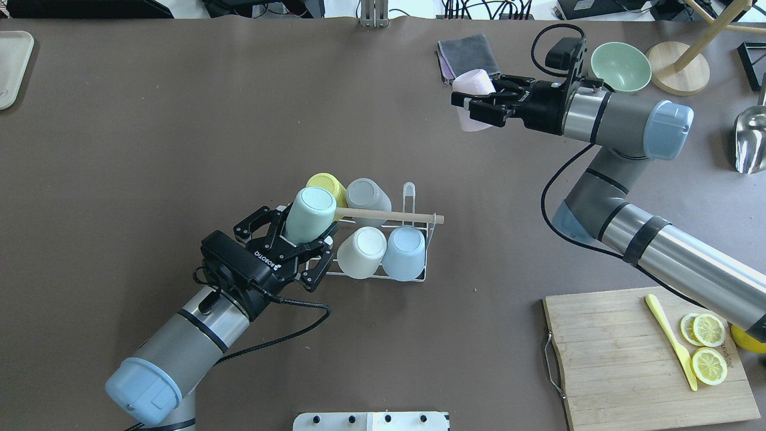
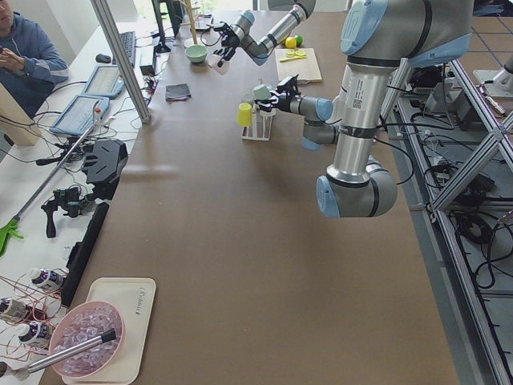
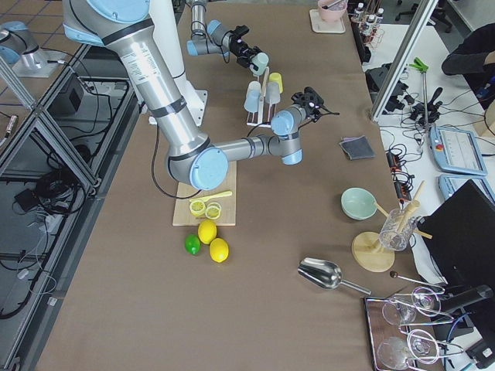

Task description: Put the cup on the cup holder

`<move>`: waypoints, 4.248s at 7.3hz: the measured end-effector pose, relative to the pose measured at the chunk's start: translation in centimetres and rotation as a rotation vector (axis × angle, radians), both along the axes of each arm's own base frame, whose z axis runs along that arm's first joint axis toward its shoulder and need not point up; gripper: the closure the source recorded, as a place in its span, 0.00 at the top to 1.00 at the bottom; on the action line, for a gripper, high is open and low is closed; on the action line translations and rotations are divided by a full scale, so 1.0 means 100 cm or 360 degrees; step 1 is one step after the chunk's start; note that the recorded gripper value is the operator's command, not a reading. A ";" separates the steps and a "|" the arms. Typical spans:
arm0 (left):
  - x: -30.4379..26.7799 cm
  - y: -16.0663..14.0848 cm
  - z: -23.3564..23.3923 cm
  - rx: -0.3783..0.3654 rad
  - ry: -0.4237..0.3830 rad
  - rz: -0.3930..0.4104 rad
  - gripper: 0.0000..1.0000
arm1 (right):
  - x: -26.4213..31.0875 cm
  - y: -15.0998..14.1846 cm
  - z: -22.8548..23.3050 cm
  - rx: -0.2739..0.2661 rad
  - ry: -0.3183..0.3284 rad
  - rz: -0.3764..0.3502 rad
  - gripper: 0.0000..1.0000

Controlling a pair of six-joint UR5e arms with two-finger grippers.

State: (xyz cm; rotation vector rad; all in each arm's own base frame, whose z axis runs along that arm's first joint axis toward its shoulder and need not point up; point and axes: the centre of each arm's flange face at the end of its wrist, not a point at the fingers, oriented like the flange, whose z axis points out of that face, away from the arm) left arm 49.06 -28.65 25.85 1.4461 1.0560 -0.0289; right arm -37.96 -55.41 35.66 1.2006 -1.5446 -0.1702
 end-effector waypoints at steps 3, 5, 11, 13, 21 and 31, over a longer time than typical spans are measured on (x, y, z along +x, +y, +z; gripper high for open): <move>0.009 -0.003 0.003 -0.0030 0.0015 0.0005 0.20 | -0.014 0.008 -0.014 0.0053 -0.0091 -0.0060 0.00; 0.014 -0.004 0.005 -0.0048 0.0022 0.0012 0.31 | -0.034 0.007 -0.047 0.0019 -0.0106 -0.0131 0.00; 0.017 -0.003 0.007 -0.0054 0.0018 0.0018 0.98 | -0.056 0.045 -0.070 0.0123 -0.0194 -0.0361 0.00; 0.011 -0.003 0.002 -0.0049 0.0046 0.0014 0.98 | -0.053 0.051 -0.068 0.0178 -0.0233 -0.0370 0.00; -0.109 -0.141 -0.008 -0.0217 -0.0226 0.0122 0.98 | -0.074 0.060 -0.057 0.0155 -0.0202 -0.0389 0.00; -0.453 -0.216 0.310 -0.2162 -0.0321 0.0680 0.98 | -0.093 0.077 -0.057 0.0152 -0.0213 -0.0446 0.00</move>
